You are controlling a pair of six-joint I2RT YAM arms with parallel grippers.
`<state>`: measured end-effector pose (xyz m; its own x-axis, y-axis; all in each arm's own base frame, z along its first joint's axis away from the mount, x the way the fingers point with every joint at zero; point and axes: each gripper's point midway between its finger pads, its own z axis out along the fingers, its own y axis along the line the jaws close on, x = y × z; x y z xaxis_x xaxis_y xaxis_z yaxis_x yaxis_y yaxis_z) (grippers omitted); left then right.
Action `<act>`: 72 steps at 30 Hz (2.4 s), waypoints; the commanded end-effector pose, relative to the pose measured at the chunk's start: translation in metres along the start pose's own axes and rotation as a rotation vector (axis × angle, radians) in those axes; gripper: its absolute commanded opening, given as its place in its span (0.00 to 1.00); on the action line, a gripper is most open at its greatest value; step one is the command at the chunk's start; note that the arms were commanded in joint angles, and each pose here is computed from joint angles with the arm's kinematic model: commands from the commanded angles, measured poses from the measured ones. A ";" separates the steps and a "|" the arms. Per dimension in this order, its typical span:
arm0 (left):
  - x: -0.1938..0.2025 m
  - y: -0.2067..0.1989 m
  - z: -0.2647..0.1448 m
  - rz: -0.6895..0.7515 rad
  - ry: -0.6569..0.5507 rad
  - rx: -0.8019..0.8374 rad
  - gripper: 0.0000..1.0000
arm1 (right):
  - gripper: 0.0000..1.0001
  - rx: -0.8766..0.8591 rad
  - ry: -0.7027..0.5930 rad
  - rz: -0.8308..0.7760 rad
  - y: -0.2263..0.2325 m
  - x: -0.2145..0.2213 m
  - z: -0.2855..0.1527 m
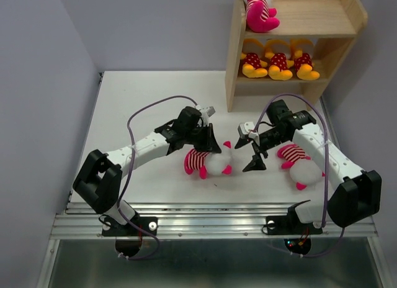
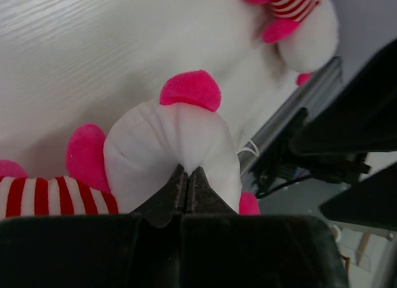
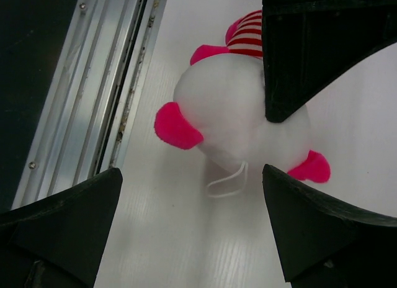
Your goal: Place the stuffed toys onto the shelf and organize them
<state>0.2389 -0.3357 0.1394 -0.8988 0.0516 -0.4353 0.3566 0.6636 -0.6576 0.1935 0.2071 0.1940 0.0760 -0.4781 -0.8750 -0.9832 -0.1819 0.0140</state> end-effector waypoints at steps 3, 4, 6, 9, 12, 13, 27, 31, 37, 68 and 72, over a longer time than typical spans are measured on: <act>-0.010 -0.070 -0.022 0.034 0.005 0.368 0.00 | 1.00 0.029 0.054 -0.222 -0.024 -0.005 0.009; -0.011 -0.076 -0.024 0.044 0.004 0.406 0.00 | 1.00 0.016 0.071 -0.273 -0.026 -0.002 0.009; -0.011 -0.083 -0.027 0.046 0.008 0.445 0.00 | 1.00 -0.013 0.107 -0.288 -0.024 0.002 0.013; -0.015 -0.096 -0.033 0.058 0.001 0.511 0.00 | 1.00 0.034 0.133 -0.323 -0.036 0.004 0.022; -0.017 -0.104 -0.038 0.055 -0.001 0.547 0.00 | 0.99 0.081 0.183 -0.352 -0.040 0.009 0.028; -0.018 -0.107 -0.041 0.056 -0.007 0.564 0.00 | 0.98 0.109 0.205 -0.368 -0.046 0.012 0.030; -0.054 -0.104 -0.092 0.165 -0.280 0.508 0.57 | 0.20 0.113 0.155 -0.210 -0.037 -0.007 0.028; -0.068 -0.095 -0.111 0.268 -0.393 0.393 0.65 | 0.12 0.079 0.128 -0.130 -0.027 -0.009 0.031; -0.054 -0.074 -0.121 0.450 -0.447 0.267 0.79 | 0.09 0.005 0.065 0.018 -0.021 -0.029 0.035; -0.018 -0.034 -0.062 0.706 -0.426 0.121 0.00 | 0.08 -0.107 -0.010 0.359 -0.048 -0.086 0.029; -0.021 -0.041 -0.063 0.625 -0.471 0.170 0.00 | 0.13 -0.090 -0.020 0.342 -0.051 -0.089 0.025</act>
<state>0.2206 -0.3091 0.1985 -0.3179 0.1398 -0.9378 0.8508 0.4786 -0.2170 0.2446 0.2594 0.2053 -0.3077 -0.6399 -0.7042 -0.9238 0.0238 0.3821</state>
